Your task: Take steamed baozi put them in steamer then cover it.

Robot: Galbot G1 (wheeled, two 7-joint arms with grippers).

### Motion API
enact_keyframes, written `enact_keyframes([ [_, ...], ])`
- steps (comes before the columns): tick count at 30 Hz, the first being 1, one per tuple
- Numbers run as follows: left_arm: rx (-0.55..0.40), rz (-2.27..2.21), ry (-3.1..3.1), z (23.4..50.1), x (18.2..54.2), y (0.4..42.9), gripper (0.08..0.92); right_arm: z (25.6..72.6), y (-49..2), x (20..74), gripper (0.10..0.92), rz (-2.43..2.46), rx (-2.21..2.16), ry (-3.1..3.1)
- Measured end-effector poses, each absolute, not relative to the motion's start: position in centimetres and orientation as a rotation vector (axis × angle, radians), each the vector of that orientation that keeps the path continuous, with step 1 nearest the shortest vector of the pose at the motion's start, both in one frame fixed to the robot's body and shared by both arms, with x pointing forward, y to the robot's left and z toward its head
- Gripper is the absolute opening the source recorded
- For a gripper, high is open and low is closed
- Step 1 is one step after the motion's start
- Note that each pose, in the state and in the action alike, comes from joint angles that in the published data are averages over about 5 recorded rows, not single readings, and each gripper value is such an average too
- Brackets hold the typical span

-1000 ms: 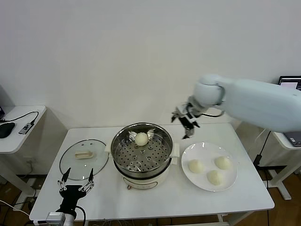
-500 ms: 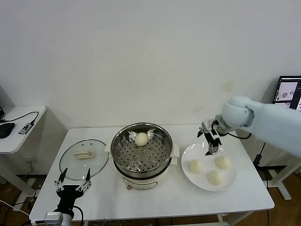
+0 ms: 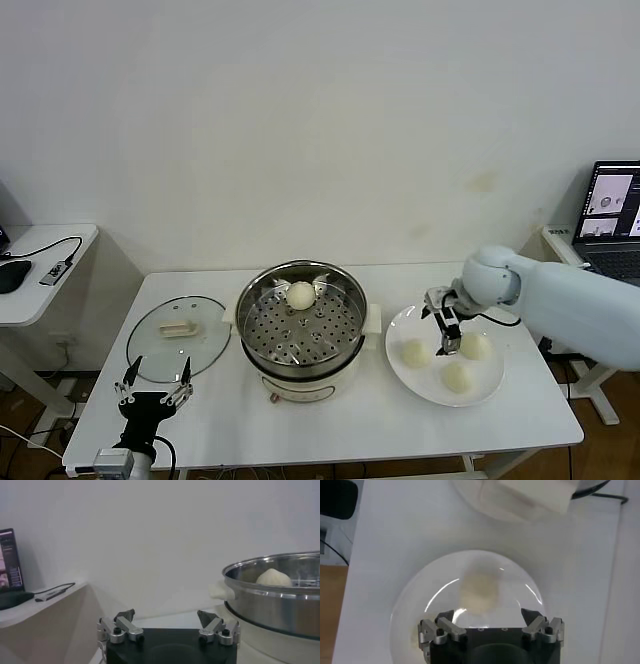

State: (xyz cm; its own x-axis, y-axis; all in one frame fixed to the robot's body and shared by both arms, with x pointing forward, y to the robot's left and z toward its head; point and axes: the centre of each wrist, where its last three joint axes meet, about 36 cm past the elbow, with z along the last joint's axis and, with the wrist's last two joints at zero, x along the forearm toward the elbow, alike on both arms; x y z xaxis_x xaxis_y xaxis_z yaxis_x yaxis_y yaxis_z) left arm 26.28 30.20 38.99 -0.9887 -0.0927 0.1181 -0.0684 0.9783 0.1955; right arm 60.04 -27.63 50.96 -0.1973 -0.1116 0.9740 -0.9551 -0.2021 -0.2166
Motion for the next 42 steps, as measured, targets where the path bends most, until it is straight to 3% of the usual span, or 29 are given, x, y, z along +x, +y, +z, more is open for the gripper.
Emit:
enact_keyframes([
  [22, 0.139, -0.291, -2.993, 38.6, 26.4, 30.5, 0.823, 45.6, -25.6, 61.7, 0.808, 1.452, 1.32, -1.296],
  [42, 0.141, -0.283, -2.993, 38.5, 26.5, 30.4, 0.823, 45.6, -25.9, 62.2, 0.582, 1.43, 1.304, -1.292],
])
